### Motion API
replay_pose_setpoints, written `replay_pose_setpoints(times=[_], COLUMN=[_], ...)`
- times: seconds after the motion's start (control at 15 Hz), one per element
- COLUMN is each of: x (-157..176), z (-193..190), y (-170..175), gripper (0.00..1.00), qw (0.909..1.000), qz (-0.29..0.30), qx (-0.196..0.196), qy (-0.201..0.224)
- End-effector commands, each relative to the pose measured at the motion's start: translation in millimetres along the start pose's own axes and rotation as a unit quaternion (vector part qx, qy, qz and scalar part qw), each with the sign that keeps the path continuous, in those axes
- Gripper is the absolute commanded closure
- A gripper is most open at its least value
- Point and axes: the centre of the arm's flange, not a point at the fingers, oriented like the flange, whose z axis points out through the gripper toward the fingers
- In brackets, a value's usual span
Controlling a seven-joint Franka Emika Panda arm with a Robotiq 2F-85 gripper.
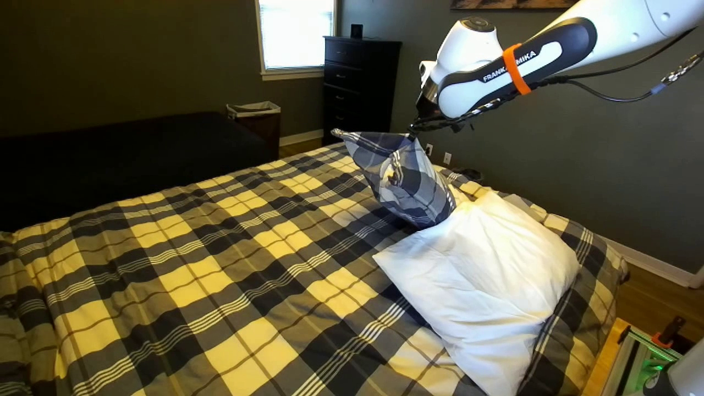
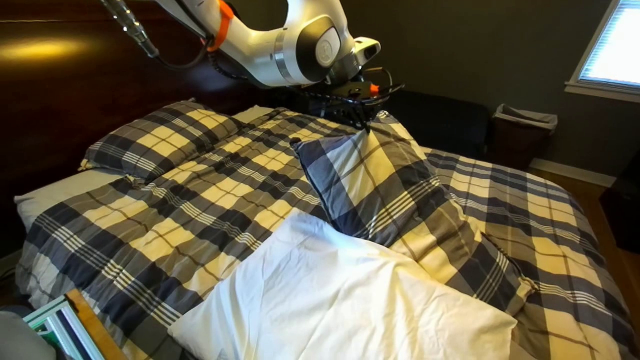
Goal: Move the white pillow forward, then put the checked pillow on the white pillow
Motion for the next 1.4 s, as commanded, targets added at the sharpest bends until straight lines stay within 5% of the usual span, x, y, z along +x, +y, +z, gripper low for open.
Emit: replay_pose_setpoints(times=[0.0,0.47,1.33], x=[4.2,17.3,45.9], z=[-5.6,-49.3,-114.9], y=[17.2,62.0,142.1], gripper=[1.00,1.00,1.00], qw=[0.9996,0.9918,0.9738], qz=[0.005,-0.026,0.010], qx=[-0.018,-0.061,-0.124], qy=[0.020,0.109,0.190])
